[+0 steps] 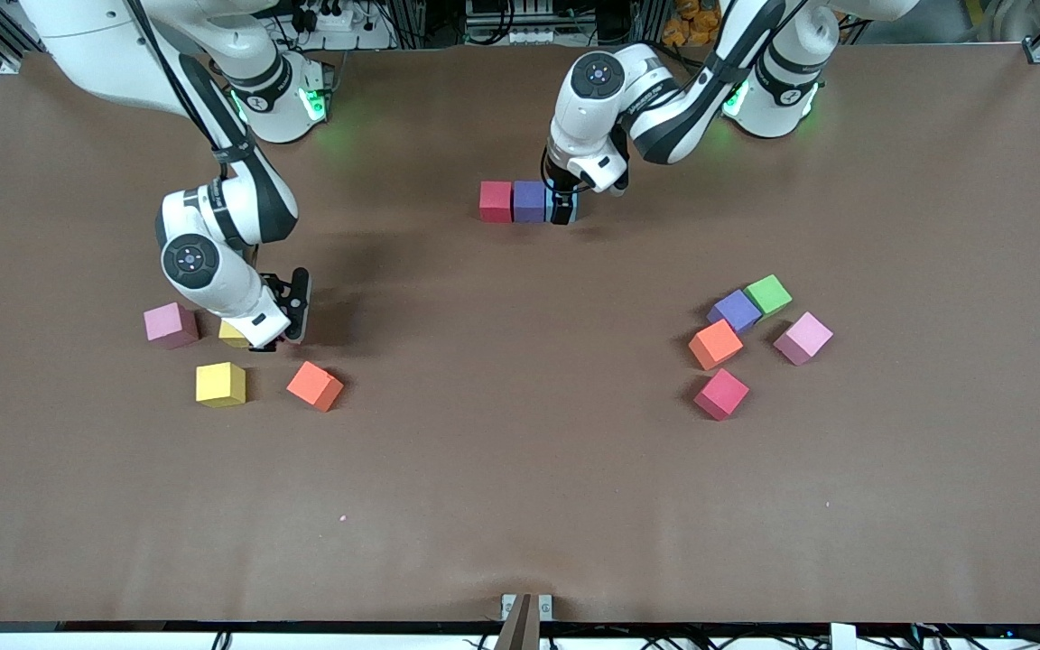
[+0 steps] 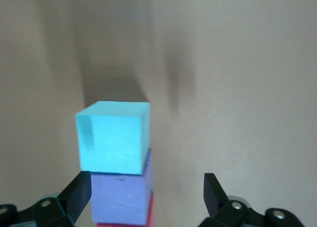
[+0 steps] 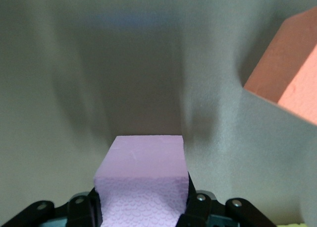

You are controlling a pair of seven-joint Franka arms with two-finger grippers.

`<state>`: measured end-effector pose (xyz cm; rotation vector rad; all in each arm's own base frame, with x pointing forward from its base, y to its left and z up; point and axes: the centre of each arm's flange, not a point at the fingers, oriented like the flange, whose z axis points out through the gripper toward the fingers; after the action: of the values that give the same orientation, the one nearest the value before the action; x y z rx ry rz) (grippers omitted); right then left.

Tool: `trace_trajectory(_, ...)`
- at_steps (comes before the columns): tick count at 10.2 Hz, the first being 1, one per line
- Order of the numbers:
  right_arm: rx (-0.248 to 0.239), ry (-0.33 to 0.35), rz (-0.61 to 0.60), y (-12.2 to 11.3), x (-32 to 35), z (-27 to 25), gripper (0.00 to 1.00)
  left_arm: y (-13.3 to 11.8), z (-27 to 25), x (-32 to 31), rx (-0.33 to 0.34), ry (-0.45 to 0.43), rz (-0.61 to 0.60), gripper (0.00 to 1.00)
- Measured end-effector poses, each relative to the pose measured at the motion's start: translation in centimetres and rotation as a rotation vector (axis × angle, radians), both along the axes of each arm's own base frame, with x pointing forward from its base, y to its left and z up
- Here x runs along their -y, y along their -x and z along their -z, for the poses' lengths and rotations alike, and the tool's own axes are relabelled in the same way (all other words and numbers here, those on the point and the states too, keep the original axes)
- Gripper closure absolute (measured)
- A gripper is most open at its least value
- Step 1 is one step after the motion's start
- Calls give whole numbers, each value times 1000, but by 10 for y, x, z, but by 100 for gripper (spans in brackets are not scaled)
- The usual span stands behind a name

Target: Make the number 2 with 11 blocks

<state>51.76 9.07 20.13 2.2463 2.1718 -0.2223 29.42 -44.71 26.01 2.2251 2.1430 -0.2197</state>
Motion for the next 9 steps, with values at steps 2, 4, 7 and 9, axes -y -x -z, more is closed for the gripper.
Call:
trace_trajectory(2,7,1,5,0,-18,-4,42,-63,-28,-18,17,0,67,0)
trace_trajectory(4,24,8,51,5,-53,-7,42,-125,-60,-46,34,3,144,0)
trace_trajectory(7,50,31,157,17,-120,-21,42,-205,-96,-103,75,28,234,0)
trace_trajectory(9,52,47,250,27,-166,-37,42,-240,-90,-144,85,45,301,0)
